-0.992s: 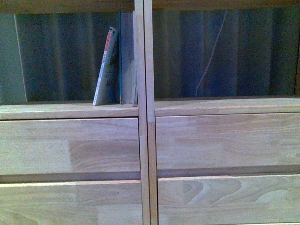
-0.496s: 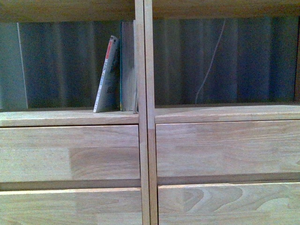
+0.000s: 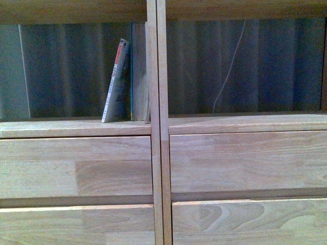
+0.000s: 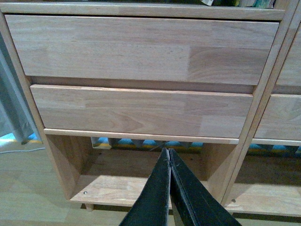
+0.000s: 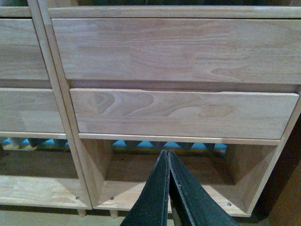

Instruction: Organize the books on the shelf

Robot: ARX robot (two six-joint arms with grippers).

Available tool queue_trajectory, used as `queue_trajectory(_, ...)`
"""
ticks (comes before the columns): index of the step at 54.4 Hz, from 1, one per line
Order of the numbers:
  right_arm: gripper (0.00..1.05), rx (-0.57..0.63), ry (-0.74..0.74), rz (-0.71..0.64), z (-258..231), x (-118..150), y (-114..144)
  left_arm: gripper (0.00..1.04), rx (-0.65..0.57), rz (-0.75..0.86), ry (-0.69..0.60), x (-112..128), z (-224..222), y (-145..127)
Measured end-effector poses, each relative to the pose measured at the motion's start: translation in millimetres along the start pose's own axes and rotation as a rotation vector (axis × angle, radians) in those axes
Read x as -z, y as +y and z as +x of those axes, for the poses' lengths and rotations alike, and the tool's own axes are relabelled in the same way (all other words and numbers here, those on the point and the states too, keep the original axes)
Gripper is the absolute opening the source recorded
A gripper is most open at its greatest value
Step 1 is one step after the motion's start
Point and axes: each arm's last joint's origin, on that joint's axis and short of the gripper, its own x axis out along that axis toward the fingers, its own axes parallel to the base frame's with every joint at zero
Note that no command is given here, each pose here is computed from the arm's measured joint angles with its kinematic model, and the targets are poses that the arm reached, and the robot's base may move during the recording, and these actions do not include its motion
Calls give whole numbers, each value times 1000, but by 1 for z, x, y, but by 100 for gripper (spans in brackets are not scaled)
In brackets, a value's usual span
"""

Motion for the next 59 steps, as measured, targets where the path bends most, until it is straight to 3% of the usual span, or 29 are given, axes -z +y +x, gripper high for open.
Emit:
queue_trajectory(11,3,0,0,0,0,0,0,3,-1,1,-2,14,0,0)
queue_trajectory(26,3,0,0,0,0,0,0,3,0,1,-7,13,0,0)
queue_trajectory(28,9,0,0,-1,0,0,0,5,0,0,-7,13,0,0)
queue_trajectory(51,82,0,0,-1,0,0,0,81,0,1,-7,13,0,0)
queue_trajectory(57,98,-1,0,0,0,0,0,98,0,1,-7,13,0,0)
queue_trajectory(59,98,0,0,0,0,0,0,98,0,2,-7,13,0,0)
